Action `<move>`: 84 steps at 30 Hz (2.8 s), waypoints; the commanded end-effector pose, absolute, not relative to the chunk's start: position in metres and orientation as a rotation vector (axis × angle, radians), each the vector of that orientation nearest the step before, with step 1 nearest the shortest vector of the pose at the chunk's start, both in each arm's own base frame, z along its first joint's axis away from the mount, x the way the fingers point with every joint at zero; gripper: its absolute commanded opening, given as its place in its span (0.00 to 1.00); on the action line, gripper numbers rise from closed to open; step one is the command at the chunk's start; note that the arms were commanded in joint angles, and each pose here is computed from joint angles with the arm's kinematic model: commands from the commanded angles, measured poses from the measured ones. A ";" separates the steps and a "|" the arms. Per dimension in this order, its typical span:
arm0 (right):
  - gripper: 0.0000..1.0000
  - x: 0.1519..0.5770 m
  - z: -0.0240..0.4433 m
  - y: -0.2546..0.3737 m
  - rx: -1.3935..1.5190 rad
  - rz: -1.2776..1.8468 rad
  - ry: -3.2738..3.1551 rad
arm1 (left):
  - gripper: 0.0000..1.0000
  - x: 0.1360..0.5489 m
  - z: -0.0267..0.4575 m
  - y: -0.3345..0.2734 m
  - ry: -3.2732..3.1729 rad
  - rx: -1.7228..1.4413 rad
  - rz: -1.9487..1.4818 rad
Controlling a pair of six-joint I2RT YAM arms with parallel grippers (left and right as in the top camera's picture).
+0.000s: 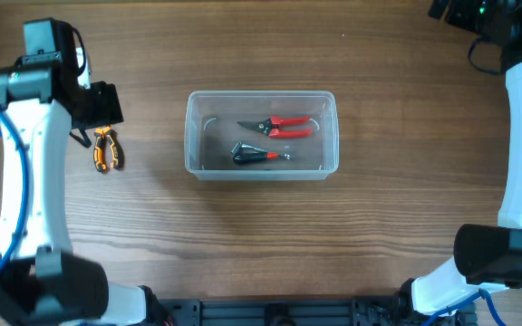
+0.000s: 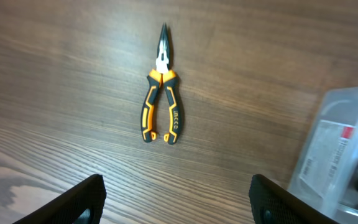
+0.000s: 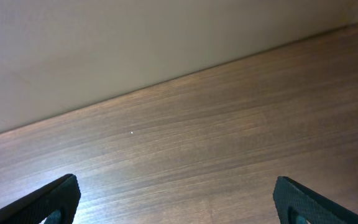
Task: Pack container
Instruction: 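Move the left gripper over the orange-black pliers and lower, then close the left gripper on the orange pliers handles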
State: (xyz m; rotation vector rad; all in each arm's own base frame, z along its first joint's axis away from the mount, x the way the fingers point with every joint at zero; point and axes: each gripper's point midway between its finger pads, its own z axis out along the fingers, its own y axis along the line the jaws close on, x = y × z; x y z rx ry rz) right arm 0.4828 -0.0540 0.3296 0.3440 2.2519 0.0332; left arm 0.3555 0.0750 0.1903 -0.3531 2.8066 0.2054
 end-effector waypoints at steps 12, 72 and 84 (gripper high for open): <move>1.00 0.484 0.328 -0.055 0.370 0.028 2.250 | 0.57 0.380 0.041 0.066 3.082 -0.652 0.084; 1.00 0.484 0.328 -0.055 0.370 0.028 2.250 | 0.61 0.388 0.057 0.116 2.954 -0.668 -0.093; 1.00 0.484 0.328 -0.055 0.370 0.028 2.250 | 0.57 0.406 0.057 0.071 2.965 -0.473 -0.054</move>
